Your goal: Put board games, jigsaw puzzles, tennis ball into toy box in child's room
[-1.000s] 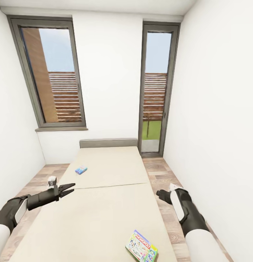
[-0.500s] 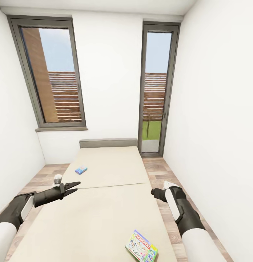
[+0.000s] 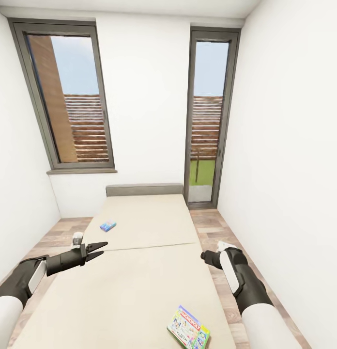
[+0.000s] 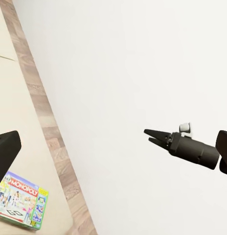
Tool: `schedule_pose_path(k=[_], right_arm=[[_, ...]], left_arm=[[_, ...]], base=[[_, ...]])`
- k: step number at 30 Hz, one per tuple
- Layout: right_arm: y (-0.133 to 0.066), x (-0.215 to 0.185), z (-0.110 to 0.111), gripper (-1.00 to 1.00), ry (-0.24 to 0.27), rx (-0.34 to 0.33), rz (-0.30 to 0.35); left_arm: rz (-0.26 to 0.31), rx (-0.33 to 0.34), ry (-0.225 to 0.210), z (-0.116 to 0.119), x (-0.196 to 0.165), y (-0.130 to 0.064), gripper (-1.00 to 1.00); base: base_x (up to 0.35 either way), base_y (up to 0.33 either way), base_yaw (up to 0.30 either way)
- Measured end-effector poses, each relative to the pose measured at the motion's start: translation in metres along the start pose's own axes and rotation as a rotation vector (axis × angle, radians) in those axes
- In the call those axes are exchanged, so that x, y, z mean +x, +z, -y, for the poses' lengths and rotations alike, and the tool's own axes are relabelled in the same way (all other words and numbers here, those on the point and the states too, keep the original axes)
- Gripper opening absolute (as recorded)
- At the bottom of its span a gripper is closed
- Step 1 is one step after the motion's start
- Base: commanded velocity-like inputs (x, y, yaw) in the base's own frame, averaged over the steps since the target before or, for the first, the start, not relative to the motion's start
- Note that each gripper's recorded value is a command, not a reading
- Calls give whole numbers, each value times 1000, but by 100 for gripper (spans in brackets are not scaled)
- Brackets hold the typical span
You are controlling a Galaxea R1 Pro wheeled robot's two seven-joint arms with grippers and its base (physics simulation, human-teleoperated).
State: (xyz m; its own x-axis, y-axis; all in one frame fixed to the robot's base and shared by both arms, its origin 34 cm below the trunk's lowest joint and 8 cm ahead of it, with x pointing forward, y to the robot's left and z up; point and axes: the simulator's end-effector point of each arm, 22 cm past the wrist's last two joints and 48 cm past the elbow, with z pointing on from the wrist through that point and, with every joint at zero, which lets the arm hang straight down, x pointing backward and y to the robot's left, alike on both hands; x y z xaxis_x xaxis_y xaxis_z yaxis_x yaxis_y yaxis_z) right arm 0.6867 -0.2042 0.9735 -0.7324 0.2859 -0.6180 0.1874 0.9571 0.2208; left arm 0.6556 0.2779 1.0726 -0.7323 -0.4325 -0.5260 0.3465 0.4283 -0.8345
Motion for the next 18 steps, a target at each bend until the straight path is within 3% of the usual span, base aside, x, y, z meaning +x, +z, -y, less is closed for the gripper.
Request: schedule_pose_path(k=[8, 18], right_arm=[[5, 5, 1, 100, -1, -1, -14], [12, 12, 2, 100, 0, 2, -33]], left_arm=[[-5, -2, -11, -5, 3, 3, 100], [-26, 36, -40, 0, 21, 30, 100]], base=[[0, 0, 0], [0, 0, 0]])
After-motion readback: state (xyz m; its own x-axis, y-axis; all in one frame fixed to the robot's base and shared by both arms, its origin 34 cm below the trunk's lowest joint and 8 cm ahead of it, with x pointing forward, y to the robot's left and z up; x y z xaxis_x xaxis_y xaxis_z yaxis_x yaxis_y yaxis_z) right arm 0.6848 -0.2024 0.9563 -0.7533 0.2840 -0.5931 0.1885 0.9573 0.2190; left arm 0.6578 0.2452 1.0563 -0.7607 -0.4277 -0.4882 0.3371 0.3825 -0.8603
